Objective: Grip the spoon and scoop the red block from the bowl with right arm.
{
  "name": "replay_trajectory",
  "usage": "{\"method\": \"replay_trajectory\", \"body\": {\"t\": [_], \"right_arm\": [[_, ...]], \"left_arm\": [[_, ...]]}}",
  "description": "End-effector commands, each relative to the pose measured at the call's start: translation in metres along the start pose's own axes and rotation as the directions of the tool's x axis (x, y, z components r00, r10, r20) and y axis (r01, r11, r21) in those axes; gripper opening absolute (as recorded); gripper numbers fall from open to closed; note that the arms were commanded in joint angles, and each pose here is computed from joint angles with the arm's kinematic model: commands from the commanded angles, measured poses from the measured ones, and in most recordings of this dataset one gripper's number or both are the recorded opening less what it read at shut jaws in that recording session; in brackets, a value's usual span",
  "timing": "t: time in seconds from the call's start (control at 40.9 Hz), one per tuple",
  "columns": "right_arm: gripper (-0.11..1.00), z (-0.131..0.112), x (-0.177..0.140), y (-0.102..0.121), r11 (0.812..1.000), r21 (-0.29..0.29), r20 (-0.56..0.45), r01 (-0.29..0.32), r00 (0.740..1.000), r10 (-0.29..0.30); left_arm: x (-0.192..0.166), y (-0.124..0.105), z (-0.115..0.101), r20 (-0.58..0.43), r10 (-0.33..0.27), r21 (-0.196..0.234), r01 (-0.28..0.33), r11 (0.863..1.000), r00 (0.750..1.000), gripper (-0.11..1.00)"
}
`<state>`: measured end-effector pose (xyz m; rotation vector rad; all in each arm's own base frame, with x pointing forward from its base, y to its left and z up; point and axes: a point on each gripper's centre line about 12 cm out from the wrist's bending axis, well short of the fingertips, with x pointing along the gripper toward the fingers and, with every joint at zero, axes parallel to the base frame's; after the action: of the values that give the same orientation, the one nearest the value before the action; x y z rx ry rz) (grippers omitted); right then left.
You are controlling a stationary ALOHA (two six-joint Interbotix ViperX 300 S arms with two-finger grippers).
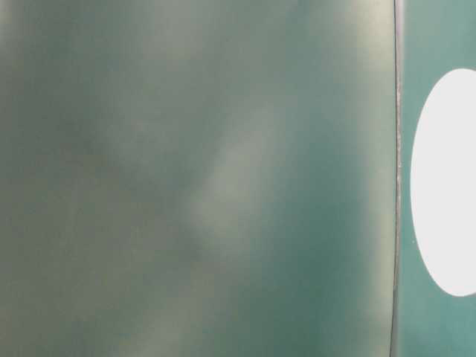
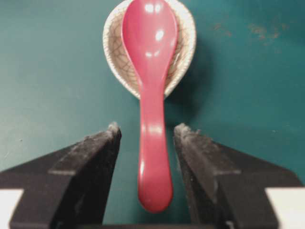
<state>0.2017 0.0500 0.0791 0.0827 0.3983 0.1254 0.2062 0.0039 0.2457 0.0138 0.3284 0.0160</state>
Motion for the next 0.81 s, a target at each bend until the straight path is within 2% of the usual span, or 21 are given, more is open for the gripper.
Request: {"method": "replay_trajectory", "body": {"t": [0.0, 0.783], "right_arm": [[0.55, 0.0053, 0.0048, 0.0032, 1.000, 0.003, 0.031, -0.010, 0.999, 0.010], [0.55, 0.0084, 0.0031, 0.0007, 1.000, 0.006, 0.079, 0.004, 0.997, -0.005]], "left_arm": [[0.0004, 0.0005, 0.0088, 0.021, 0.002, 0.003, -0.002, 1.000, 1.000, 0.00], [0.0003, 0.0005, 0.0083, 0.014, 0.002, 0.003, -0.002, 1.000, 1.000, 0.00]]}}
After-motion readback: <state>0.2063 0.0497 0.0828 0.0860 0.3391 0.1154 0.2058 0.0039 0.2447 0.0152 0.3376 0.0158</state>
